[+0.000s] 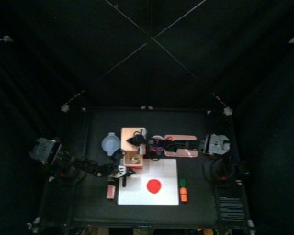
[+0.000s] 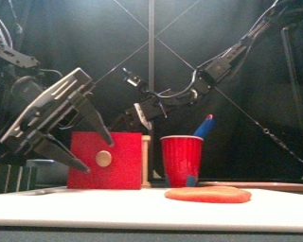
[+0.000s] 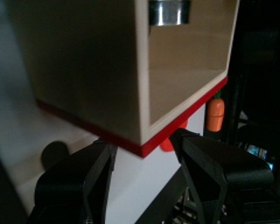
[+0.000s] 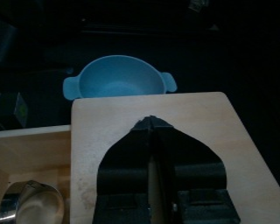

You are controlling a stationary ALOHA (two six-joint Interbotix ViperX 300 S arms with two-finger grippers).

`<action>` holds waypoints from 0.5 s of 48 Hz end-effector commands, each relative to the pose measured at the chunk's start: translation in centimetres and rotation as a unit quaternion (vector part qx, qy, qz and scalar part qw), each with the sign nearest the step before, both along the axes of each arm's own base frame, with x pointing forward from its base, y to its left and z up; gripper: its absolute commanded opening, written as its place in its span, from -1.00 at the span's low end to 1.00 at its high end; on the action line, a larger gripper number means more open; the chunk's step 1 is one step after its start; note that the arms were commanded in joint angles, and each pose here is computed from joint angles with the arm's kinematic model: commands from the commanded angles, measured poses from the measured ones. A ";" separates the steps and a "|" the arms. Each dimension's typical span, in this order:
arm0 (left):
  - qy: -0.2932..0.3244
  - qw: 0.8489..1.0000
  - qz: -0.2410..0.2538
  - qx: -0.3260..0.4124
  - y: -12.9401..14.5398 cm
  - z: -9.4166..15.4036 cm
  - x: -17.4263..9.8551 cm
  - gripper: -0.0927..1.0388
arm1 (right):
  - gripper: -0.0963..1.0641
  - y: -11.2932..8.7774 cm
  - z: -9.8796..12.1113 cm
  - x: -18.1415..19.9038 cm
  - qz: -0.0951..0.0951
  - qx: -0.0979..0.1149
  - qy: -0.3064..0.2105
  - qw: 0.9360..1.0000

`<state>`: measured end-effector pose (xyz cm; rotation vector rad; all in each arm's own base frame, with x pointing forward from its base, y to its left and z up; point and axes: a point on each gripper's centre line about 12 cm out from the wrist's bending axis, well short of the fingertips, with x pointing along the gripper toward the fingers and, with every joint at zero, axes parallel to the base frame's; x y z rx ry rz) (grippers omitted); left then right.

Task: Get the cutter from the drawer then cut the dough then place the extra dough in the bowl
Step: Place the cutter on the board

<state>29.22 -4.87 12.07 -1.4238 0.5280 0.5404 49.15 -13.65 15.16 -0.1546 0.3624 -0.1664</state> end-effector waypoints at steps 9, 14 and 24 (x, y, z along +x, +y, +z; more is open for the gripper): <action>-0.097 0.994 -0.038 0.016 0.6 5.3 -2.9 0.66 | -0.79 0.2 0.2 0.2 0.000 0.002 0.011 1.000; -0.155 0.985 -0.045 0.068 1.9 7.1 -3.8 0.66 | -0.79 0.6 1.0 0.5 0.002 0.001 0.009 1.000; -0.235 0.948 -0.033 0.212 5.9 9.9 -5.6 0.66 | -0.79 2.8 5.9 1.1 0.017 -0.007 -0.023 1.000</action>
